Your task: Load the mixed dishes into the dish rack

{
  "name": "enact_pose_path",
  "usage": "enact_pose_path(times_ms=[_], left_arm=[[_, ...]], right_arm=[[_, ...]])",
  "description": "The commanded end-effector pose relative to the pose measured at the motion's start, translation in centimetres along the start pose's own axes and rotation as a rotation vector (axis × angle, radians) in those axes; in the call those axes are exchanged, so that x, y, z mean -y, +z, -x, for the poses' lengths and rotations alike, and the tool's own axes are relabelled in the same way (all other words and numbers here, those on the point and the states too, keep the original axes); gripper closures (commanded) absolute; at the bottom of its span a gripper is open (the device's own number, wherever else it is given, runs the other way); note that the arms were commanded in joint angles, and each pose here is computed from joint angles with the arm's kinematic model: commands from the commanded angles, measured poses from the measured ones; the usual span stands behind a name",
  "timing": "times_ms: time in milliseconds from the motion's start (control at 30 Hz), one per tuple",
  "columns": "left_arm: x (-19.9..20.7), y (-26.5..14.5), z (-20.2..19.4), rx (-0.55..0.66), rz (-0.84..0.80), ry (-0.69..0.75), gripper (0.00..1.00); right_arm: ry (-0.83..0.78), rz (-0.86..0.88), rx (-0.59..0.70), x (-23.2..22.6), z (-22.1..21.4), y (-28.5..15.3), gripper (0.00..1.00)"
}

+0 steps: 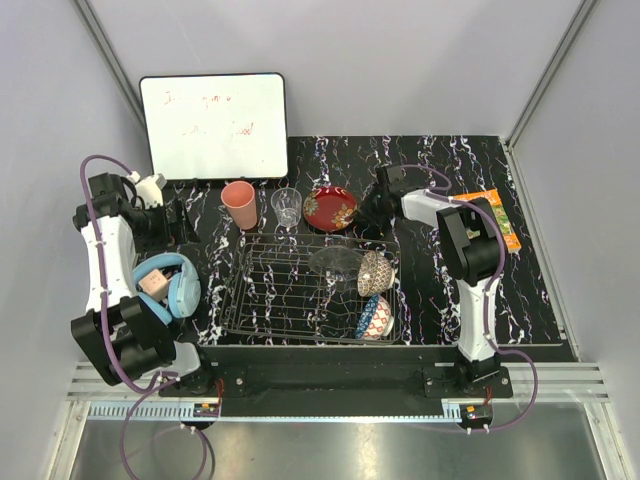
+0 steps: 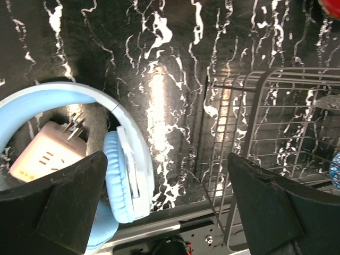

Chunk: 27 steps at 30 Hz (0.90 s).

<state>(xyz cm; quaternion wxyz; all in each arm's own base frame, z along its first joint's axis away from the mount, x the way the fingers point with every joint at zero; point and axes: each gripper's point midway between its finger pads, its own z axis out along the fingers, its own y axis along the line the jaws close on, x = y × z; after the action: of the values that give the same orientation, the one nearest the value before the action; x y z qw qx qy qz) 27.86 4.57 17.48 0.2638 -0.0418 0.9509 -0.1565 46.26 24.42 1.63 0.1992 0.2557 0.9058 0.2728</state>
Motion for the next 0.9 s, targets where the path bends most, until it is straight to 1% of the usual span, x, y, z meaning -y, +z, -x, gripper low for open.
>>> enact_pose_path(times_ms=[0,33,133,167,233,267,333,367,500,533,567,600,633,667,700,733,767,800,833,867], left_arm=[[-1.0,-0.6,-0.2,0.007,0.063,0.022,0.01],[-0.9,-0.6,-0.2,0.008,0.065,0.022,0.01],[-0.7,-1.0,0.0,0.016,0.065,0.012,0.01],[-0.7,-1.2,0.1,0.022,0.068,0.012,0.01],[-0.6,-1.3,0.1,0.019,0.067,0.009,0.01],[-0.6,-1.3,0.2,0.018,0.067,0.007,0.01],[-0.6,-1.4,0.1,0.012,0.07,0.005,0.01],[-0.6,-1.3,0.0,0.005,0.069,0.003,0.01],[-0.7,-1.2,-0.4,-0.016,0.067,-0.004,0.01],[-0.7,-1.2,-0.4,-0.021,0.066,-0.01,0.01],[-0.7,-1.1,-0.4,-0.024,0.063,-0.01,0.01],[-0.5,-1.2,-0.5,-0.027,0.058,-0.013,0.01],[-0.5,-1.1,-0.6,-0.03,0.054,-0.015,0.01],[-0.4,-1.1,-0.6,-0.032,0.051,-0.02,0.01],[-0.4,-1.1,-0.5,-0.034,0.047,-0.02,0.01],[-0.4,-1.0,-0.4,-0.038,0.043,-0.024,0.01],[-0.4,-1.0,-0.6,-0.048,0.042,-0.026,0.01],[-0.5,-1.0,-0.5,-0.05,0.043,-0.026,0.01],[-0.6,-0.8,-0.5,-0.058,0.043,-0.03,0.01],[-0.7,-0.8,-0.5,-0.062,0.047,-0.033,0.01]], right_arm=[[0.028,-0.062,0.013,3.0,0.1,-0.6,1.0],[0.029,-0.054,0.018,2.9,0.3,-1.0,1.0],[-0.007,-0.008,0.09,1.1,2.2,-3.4,1.0],[-0.039,0.026,0.131,-0.4,3.2,-5.1,1.0],[-0.083,0.052,0.2,-1.8,4.9,-7.2,1.0],[-0.103,0.089,0.248,-3.4,6.0,-9.2,1.0],[-0.128,0.126,0.308,-5.0,7.5,-11.6,1.0],[-0.158,0.163,0.346,-6.4,8.2,-13.7,1.0],[-0.226,0.236,0.428,-9.0,9.1,-18.9,1.0],[-0.256,0.245,0.433,-9.2,8.8,-19.6,1.0],[-0.279,0.276,0.456,-9.9,8.6,-21.6,1.0],[-0.304,0.286,0.463,-10.1,8.4,-22.6,1.0],[-0.361,0.279,0.466,-9.7,7.9,-23.1,1.0],[-0.413,0.312,0.49,-10.7,7.0,-25.3,1.0],[-0.46,0.315,0.499,-10.8,6.2,-26.3,1.0],[-0.644,0.316,0.55,-11.4,3.2,-28.9,1.0],[-0.713,0.313,0.568,-11.6,1.9,-29.6,1.0],[-0.799,0.252,0.606,-10.5,1.4,-29.8,1.0],[-0.859,0.292,0.618,-11.1,-0.7,-31.4,1.0],[-0.892,0.281,0.627,-10.8,-1.3,-31.9,1.0]])
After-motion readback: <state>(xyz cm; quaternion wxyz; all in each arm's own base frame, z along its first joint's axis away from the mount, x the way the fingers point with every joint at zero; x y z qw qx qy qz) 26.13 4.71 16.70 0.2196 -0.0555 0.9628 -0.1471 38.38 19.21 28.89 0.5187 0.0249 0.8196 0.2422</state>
